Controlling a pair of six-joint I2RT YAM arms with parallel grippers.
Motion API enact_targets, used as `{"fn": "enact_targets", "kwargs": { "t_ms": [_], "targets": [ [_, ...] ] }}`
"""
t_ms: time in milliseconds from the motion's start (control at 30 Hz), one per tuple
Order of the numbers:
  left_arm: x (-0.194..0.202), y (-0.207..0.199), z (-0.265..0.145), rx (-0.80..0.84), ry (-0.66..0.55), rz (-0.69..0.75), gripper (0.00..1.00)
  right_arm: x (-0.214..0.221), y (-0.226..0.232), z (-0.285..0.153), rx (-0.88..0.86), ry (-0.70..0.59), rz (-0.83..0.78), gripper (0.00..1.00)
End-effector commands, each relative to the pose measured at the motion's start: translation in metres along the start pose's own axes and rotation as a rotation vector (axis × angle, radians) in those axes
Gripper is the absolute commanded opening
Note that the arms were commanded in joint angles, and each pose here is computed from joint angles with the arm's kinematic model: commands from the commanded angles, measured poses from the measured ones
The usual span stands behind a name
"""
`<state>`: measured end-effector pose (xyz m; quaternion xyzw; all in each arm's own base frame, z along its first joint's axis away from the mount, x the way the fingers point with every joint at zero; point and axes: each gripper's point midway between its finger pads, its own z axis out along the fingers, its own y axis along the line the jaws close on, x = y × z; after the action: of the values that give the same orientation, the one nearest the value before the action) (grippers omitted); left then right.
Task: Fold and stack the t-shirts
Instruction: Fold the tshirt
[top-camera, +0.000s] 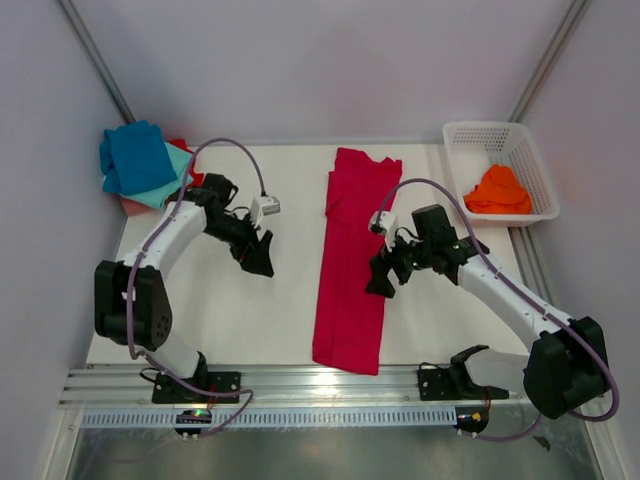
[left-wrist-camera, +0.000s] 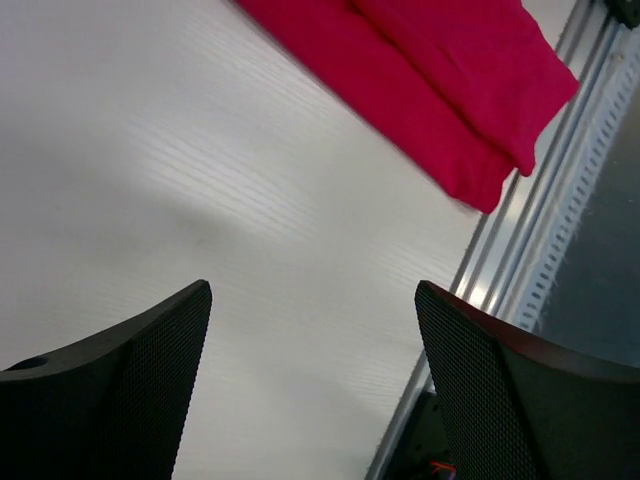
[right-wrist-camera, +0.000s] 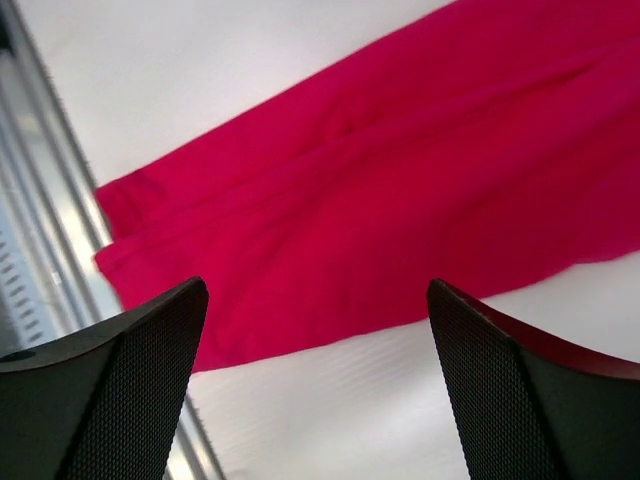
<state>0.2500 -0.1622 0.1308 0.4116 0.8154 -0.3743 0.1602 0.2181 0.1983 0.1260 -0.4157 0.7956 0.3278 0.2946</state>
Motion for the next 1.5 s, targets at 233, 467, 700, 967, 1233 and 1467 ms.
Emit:
{"fn": "enact_targets", "kwargs": {
  "t_ms": [233, 467, 700, 967, 1233, 1467],
  "targets": [
    [-0.015, -0.04, 0.069, -0.279, 0.171, 0.359, 0.84, -0.018, -0.066, -0.019, 0.466, 0.017, -0.295, 0.94],
    [-0.004, -0.108, 0.123, -0.319, 0.321, 0.581, 0.83, -0.028, -0.123, -0.055, 0.865, -0.003, -0.207, 0.99],
    [-0.008, -0.142, 0.149, -0.231, 0.355, 0.567, 0.83, -0.033, -0.161, -0.097, 1.219, -0.005, -0.123, 1.0],
    [0.005, -0.163, 0.172, -0.182, 0.421, 0.588, 0.83, -0.023, -0.186, -0.133, 1.401, 0.013, -0.002, 0.99],
    [0.033, -0.169, 0.18, -0.163, 0.475, 0.621, 0.82, 0.032, -0.228, -0.172, 1.459, 0.111, 0.24, 0.99],
    [0.042, -0.176, 0.185, -0.165, 0.499, 0.652, 0.81, 0.033, -0.233, -0.162, 1.388, 0.127, 0.239, 0.99]
  ]
}}
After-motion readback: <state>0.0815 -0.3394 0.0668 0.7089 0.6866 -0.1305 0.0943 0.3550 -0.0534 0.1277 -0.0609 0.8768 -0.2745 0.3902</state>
